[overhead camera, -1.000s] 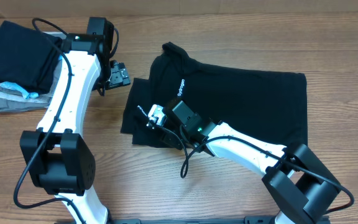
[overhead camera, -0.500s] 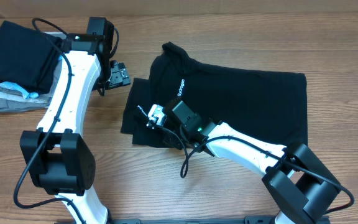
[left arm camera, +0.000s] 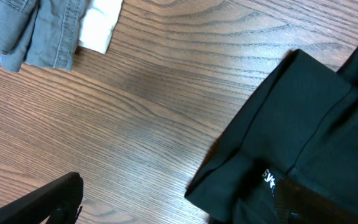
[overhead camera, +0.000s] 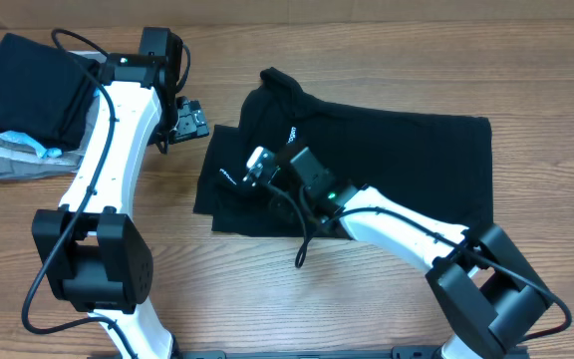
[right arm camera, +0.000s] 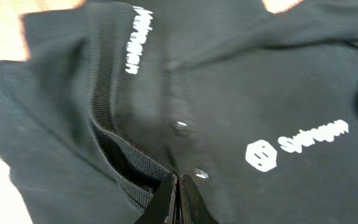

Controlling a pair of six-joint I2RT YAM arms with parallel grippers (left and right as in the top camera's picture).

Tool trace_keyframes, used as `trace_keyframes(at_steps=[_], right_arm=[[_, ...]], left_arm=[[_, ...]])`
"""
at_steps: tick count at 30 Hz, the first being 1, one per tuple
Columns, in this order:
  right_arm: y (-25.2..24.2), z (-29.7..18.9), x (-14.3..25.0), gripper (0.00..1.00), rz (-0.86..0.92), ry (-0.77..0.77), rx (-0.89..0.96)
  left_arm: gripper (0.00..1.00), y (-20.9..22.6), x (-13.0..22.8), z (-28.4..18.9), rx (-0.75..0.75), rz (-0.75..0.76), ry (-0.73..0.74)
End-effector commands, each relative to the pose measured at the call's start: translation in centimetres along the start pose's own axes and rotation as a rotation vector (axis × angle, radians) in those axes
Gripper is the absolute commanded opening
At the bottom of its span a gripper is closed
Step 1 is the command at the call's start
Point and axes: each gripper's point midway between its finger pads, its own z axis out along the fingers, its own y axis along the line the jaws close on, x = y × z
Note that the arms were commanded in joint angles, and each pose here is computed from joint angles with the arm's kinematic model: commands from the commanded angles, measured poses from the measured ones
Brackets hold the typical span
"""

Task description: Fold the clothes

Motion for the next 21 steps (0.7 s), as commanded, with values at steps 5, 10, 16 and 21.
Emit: trace_keyframes(at_steps=[5, 10, 16, 21], right_arm=[[-2.4, -0.2, -0.7, 0.04, 0.031, -0.046, 0.044], [-2.3, 2.4, 0.5, 0.04, 0.033, -0.027, 0.038], [-4.9, 4.8, 0.9, 0.04, 0.167, -0.062, 0.155], [-7.4, 4.1, -0.8, 0.04, 0.253, -0.148, 0.197]], left_arm=[[1.0, -0.3, -0.5, -0.4, 0.014, -0.016, -0.011], [1.0, -0.3, -0.5, -0.4, 0.014, -0.016, -0.011], [1.0, -0.3, -0.5, -0.4, 0.014, -0.016, -0.011], [1.0, -0.3, -0.5, -0.4, 0.014, -0.016, -0.011]])
